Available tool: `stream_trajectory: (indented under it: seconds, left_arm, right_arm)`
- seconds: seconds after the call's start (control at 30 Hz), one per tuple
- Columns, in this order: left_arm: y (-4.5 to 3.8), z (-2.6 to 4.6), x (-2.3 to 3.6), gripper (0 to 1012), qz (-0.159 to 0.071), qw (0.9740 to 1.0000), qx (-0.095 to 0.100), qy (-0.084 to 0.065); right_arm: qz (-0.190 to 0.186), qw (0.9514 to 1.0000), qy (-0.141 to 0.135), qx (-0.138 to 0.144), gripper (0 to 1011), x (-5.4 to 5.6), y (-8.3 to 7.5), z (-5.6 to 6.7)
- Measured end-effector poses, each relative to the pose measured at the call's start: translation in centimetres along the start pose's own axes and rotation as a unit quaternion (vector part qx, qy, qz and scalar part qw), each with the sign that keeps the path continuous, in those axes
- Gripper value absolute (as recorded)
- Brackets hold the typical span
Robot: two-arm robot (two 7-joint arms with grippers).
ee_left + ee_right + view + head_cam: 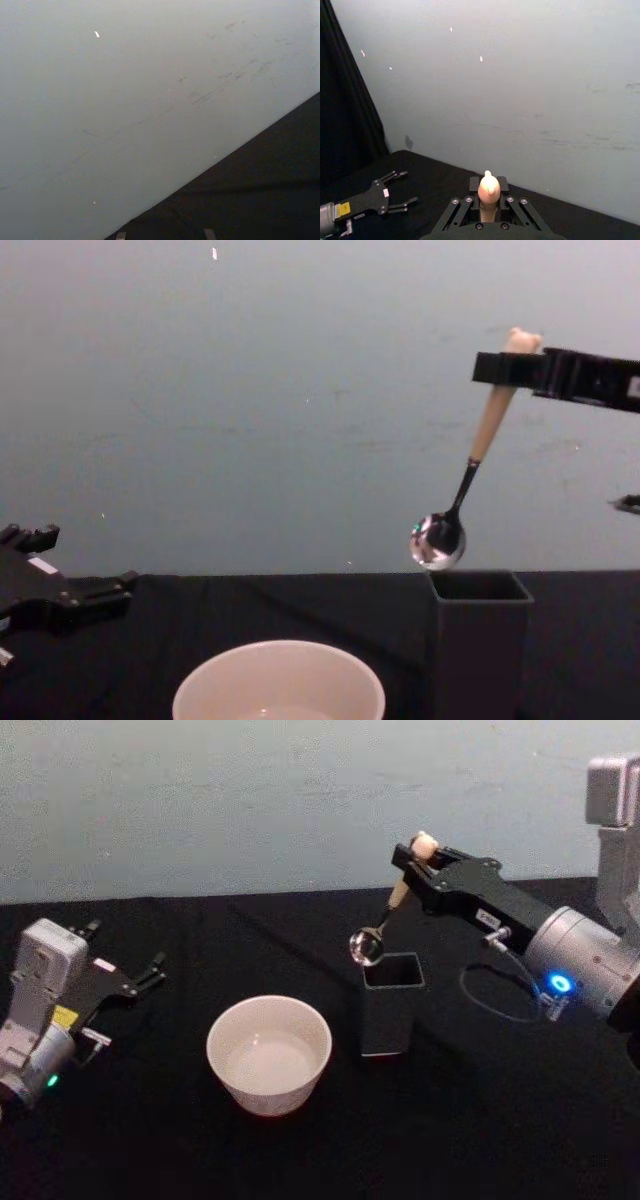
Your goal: Pick up the stirring spoon with one hand, stir inside the cup, then place it back in its original position.
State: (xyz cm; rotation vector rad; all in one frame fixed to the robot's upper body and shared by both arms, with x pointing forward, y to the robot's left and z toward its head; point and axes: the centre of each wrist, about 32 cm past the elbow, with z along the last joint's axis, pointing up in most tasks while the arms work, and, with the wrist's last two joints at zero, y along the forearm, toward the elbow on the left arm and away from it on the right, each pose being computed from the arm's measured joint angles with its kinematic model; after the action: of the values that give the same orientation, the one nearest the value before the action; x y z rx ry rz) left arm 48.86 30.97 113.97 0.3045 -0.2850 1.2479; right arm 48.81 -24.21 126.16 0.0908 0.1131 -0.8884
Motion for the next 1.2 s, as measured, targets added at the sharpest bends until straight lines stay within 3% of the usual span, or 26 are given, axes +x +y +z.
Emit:
stream_trajectory:
  seconds: [0.37, 0.8, 1.2]
  left_arm:
    - [0.00, 0.00, 0.00, 1001, 0.000, 1.0000, 0.000, 0.000]
    - [0.00, 0.00, 0.00, 1001, 0.000, 1.0000, 0.000, 0.000]
    - [0.00, 0.00, 0.00, 1001, 0.000, 1.0000, 0.000, 0.000]
  right_arm:
    - [-0.010, 0.9996, -0.024, 0.009, 210, 0.5, -1.0, -0.2]
    - [-0.009, 0.9993, -0.033, -0.014, 211, 0.9, -1.1, -1.3]
    - [-0.008, 0.9980, -0.041, -0.048, 210, 1.2, 0.1, -3.3]
